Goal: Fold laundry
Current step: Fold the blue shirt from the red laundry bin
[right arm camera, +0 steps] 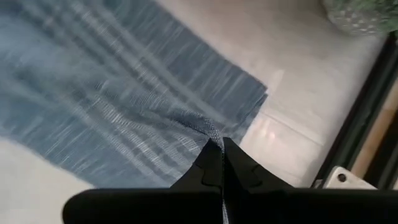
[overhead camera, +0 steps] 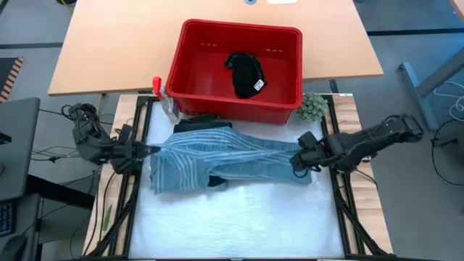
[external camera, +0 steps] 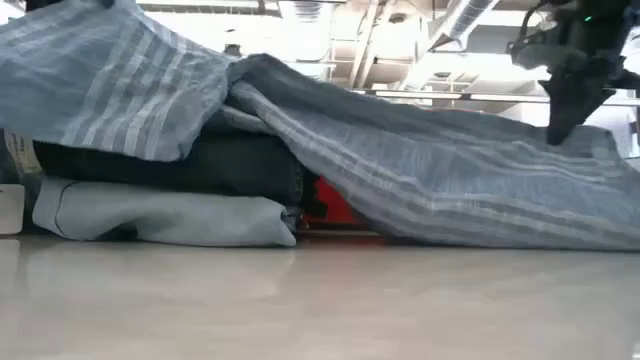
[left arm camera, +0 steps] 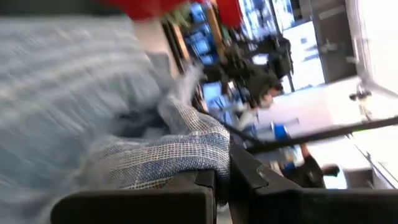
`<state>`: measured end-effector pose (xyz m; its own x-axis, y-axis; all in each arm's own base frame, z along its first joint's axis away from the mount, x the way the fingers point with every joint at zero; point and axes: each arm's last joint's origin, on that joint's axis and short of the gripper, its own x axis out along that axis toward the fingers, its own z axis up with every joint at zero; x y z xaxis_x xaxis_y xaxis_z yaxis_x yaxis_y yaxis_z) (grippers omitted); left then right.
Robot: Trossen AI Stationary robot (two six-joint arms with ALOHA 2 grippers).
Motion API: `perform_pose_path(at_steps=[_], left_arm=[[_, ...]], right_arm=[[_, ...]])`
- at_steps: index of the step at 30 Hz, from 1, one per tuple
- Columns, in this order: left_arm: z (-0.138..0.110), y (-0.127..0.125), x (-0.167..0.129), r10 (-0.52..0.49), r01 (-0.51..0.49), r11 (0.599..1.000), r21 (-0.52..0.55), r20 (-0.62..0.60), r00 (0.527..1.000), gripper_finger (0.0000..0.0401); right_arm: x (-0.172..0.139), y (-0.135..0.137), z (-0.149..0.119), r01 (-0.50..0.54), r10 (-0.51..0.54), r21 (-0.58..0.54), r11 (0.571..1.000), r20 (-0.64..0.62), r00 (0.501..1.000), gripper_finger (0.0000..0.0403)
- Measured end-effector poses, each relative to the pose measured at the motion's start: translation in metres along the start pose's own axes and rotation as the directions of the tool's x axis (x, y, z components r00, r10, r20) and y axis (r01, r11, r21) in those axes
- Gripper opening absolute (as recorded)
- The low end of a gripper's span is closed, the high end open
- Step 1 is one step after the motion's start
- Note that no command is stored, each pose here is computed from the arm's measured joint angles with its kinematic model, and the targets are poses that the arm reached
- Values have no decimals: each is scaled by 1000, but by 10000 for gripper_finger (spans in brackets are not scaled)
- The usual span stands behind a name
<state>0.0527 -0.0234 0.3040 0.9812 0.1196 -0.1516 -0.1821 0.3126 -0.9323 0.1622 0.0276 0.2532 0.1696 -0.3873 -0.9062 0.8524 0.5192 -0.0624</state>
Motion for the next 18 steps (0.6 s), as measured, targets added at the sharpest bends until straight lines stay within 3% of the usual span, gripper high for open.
perform_pose_path(at_steps=[5,12,18], left_arm=[[9,20,-6,102,-99,995,-26,130,986,0],[10,39,-8,201,-192,978,-78,143,969,0],[9,39,-8,208,-200,977,-76,125,970,0]], right_arm=[[10,-10,21,58,-59,55,997,7,998,18],[26,-18,55,25,-25,30,999,25,999,23],[49,-18,75,-31,25,-84,996,-77,997,99]])
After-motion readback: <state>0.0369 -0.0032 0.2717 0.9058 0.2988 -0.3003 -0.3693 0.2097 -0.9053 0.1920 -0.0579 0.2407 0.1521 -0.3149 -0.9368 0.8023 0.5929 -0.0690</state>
